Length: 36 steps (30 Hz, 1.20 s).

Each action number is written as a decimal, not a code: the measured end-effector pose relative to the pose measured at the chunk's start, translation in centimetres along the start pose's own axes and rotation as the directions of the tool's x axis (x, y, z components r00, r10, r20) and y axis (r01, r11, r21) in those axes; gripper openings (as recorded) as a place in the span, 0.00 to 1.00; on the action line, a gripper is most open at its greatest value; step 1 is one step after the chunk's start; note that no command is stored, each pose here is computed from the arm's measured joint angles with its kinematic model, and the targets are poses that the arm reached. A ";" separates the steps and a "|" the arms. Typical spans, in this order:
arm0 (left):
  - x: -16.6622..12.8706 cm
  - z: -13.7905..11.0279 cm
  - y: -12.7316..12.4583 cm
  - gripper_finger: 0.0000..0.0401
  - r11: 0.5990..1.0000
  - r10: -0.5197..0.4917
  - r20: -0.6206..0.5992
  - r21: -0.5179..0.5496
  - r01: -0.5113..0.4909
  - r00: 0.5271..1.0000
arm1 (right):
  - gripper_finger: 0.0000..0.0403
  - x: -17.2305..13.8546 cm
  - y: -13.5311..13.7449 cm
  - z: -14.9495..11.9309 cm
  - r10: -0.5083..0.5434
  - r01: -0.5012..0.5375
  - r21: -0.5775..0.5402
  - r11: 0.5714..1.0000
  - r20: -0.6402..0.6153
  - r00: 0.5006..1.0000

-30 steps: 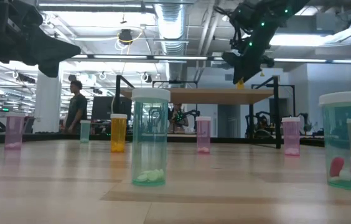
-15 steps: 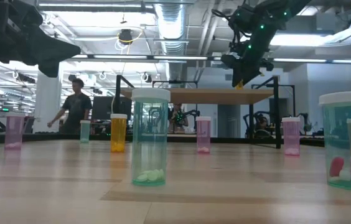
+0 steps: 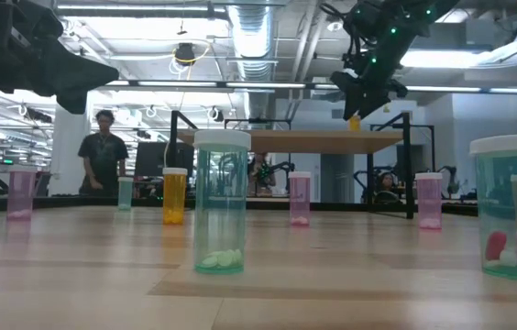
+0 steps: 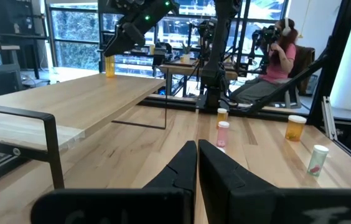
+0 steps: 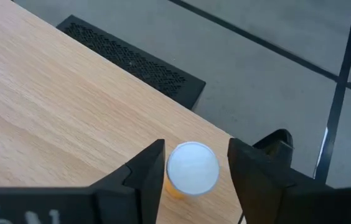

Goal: Pick and place medicine bottles onto shelf by color
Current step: Put the top left green pill bottle on the shelf

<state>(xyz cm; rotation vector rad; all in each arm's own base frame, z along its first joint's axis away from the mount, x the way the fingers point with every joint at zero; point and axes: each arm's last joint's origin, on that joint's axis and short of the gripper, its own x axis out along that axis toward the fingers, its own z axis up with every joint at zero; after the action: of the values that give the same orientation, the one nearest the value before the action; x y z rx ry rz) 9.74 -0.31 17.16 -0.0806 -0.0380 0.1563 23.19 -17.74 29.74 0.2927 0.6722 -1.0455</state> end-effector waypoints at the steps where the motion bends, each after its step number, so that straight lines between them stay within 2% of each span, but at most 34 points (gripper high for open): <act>1: 0.0 0.0 0.0 0.01 1.000 0.000 0.000 0.000 0.000 1.000 | 0.50 0.0 0.0 0.0 0.000 0.000 0.000 1.000 0.001 1.000; 10: 0.0 0.0 0.0 0.01 1.000 0.000 0.000 0.000 0.000 1.000 | 0.49 -2.1 -0.9 0.6 0.010 -0.010 0.001 1.000 0.066 0.998; 16: 0.0 0.0 0.0 0.01 1.000 0.000 0.000 0.000 0.000 1.000 | 0.48 -6.0 -2.6 1.3 0.024 -0.033 0.048 0.998 0.181 0.983; 22: 0.0 0.0 0.0 0.01 1.000 0.000 0.000 0.000 0.000 1.000 | 0.49 -10.1 -2.5 1.0 0.107 -0.124 0.043 0.991 0.284 0.953; 28: 0.0 0.0 0.0 0.01 1.000 0.000 0.000 0.000 0.000 1.000 | 0.47 -12.9 -1.3 0.3 0.222 -0.217 -0.054 0.975 0.332 0.917; 36: 0.0 0.0 0.0 0.01 1.000 0.000 0.000 0.000 0.000 1.000 | 0.47 -14.8 0.9 -1.0 0.359 -0.295 -0.238 0.925 0.298 0.884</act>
<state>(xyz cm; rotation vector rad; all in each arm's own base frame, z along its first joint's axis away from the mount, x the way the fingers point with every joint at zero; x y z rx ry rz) 9.74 -0.31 17.16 -0.0809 -0.0380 0.1563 18.73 -6.47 38.30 0.0551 0.3865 -0.6760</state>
